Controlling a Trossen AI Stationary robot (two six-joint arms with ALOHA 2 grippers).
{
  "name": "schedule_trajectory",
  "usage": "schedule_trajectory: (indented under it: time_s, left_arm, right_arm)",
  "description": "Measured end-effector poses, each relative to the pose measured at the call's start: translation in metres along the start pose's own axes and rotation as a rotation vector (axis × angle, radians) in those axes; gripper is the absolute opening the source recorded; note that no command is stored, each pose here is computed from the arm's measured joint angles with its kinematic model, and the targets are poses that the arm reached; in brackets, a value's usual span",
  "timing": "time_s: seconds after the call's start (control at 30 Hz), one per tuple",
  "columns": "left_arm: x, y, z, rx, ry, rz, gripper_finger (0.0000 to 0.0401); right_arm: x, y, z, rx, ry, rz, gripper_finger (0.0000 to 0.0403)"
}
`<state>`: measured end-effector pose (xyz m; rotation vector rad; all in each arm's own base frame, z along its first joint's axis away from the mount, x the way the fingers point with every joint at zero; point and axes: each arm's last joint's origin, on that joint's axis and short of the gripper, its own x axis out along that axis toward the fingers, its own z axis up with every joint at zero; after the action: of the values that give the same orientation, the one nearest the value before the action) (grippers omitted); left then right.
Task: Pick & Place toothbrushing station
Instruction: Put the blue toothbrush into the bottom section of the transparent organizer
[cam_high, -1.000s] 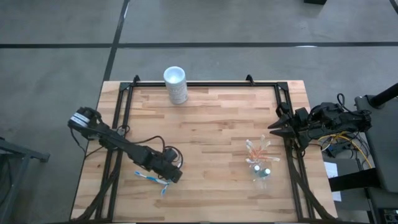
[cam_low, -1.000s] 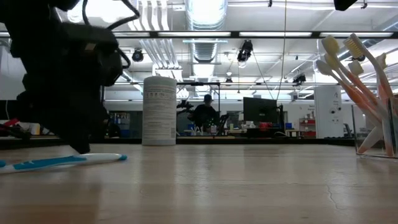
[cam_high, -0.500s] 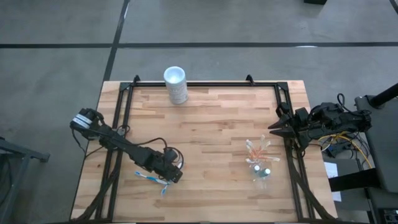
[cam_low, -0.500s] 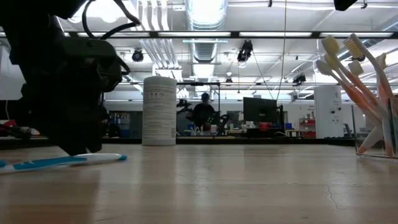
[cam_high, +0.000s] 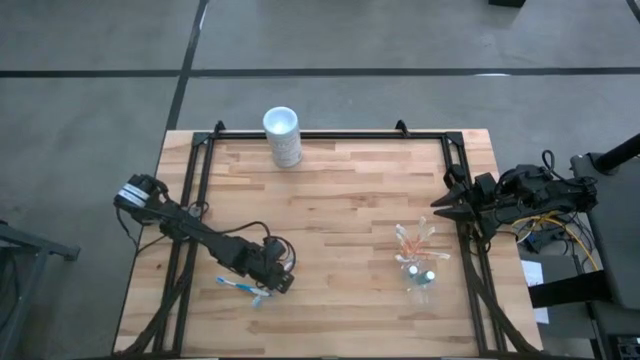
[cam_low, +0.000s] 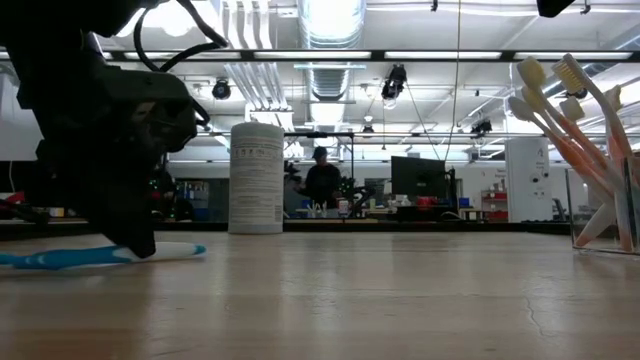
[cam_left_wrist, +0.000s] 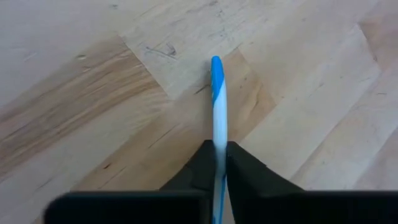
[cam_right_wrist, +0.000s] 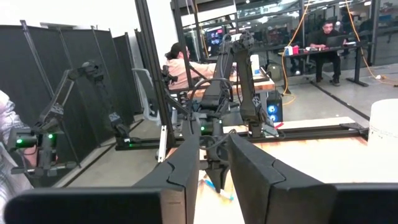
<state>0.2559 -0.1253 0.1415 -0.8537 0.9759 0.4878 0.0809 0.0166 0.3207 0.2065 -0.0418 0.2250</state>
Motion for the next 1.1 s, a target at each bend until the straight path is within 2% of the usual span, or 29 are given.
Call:
schedule_trajectory:
  time_s: [0.1, 0.2, 0.33, 0.43, 0.63, 0.73, 0.9, 1.1]
  left_arm:
    - [0.001, 0.000, 0.002, -0.021, -0.006, -0.006, 0.0016]
    - [0.001, 0.000, 0.007, -0.020, -0.016, -0.004, 0.0028]
    - [0.003, 0.001, 0.016, 0.026, -0.036, -0.009, 0.0029]
    - [0.003, -0.003, 0.022, 0.093, -0.046, -0.068, 0.0022]
    - [-0.007, -0.024, 0.037, 0.464, -0.039, -0.183, 0.0022]
    - [-0.012, -0.033, 0.043, 0.678, -0.067, -0.207, 0.0023]
    - [-0.020, -0.040, 0.053, 1.032, -0.100, -0.181, 0.0023]
    - [-0.021, -0.033, 0.057, 1.533, -0.031, -0.107, 0.0023]
  right_arm:
    - [0.000, 0.000, 0.000, 0.000, 0.000, 0.000, 0.0084]
    - [0.000, 0.000, 0.000, 0.000, 0.000, 0.000, 0.0080]
    - [0.000, 0.000, 0.000, 0.000, 0.000, 0.000, 0.0073]
    - [0.000, 0.000, 0.000, 0.000, 0.000, 0.000, 0.0069]
    - [0.000, 0.000, 0.000, 0.000, 0.000, 0.000, 0.0073]
    - [0.000, 0.000, 0.000, 0.000, 0.000, 0.000, 0.0077]
    - [0.000, 0.000, 0.000, 0.000, 0.000, 0.000, 0.0083]
    - [0.000, 0.000, 0.000, 0.000, 0.000, 0.000, 0.0081]
